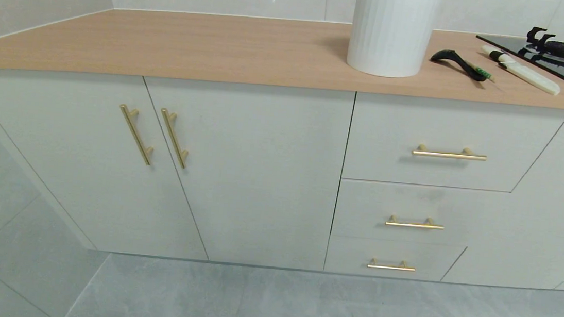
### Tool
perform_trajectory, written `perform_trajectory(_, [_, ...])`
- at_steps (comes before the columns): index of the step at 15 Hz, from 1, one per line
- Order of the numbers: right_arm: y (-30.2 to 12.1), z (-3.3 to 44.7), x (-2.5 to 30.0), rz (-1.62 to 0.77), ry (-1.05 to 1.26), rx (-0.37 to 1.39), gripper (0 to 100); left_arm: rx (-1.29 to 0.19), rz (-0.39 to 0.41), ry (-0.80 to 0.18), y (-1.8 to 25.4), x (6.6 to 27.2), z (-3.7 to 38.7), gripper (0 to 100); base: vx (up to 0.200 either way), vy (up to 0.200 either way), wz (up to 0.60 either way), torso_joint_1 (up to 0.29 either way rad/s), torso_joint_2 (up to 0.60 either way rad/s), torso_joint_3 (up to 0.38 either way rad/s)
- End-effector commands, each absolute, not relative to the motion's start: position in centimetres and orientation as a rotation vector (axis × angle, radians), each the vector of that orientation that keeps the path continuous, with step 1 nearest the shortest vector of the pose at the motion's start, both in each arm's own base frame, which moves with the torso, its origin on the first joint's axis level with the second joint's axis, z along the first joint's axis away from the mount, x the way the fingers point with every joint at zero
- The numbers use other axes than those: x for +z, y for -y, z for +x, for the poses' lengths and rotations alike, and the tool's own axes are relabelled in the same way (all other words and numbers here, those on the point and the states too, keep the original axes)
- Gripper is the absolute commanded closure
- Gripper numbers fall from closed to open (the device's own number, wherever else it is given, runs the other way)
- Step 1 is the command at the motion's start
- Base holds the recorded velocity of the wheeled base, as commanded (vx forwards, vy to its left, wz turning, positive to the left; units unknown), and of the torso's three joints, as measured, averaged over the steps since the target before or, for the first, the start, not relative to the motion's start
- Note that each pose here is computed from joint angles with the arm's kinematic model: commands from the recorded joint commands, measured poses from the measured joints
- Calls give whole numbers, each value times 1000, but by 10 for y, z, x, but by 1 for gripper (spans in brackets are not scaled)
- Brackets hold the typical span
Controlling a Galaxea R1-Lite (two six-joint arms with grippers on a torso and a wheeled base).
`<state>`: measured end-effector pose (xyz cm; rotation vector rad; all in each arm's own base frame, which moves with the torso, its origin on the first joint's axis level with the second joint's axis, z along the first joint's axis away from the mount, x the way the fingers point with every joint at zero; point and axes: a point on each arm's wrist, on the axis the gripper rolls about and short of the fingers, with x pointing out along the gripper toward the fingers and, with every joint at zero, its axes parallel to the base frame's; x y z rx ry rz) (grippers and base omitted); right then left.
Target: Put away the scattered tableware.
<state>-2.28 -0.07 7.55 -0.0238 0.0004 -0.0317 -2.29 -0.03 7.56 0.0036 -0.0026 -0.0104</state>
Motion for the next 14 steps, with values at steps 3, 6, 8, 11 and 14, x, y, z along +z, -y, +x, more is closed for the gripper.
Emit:
perform_trajectory(3, [1, -23, 76, -25, -2, -32, 0, -11, 5, 2, 0, 76, -23, 0, 0, 0, 0, 0, 0, 0])
perform_trajectory(6, [1, -23, 76, -25, -2, -32, 0, -11, 5, 3, 0, 76, -23, 0, 67, 0, 0, -1, 1, -1])
perform_trajectory(8, [1, -23, 76, -25, -2, -32, 0, -11, 5, 2, 0, 76, -23, 0, 200, 0, 0, 0, 2, 5])
perform_trajectory(11, [1, -23, 76, -25, -2, -32, 0, -11, 5, 2, 0, 76, -23, 0, 200, 0, 0, 9, 2, -2])
perform_trajectory(14, [1, -23, 76, -25, -2, -32, 0, -11, 5, 2, 0, 76, -23, 0, 0, 0, 0, 0, 0, 0])
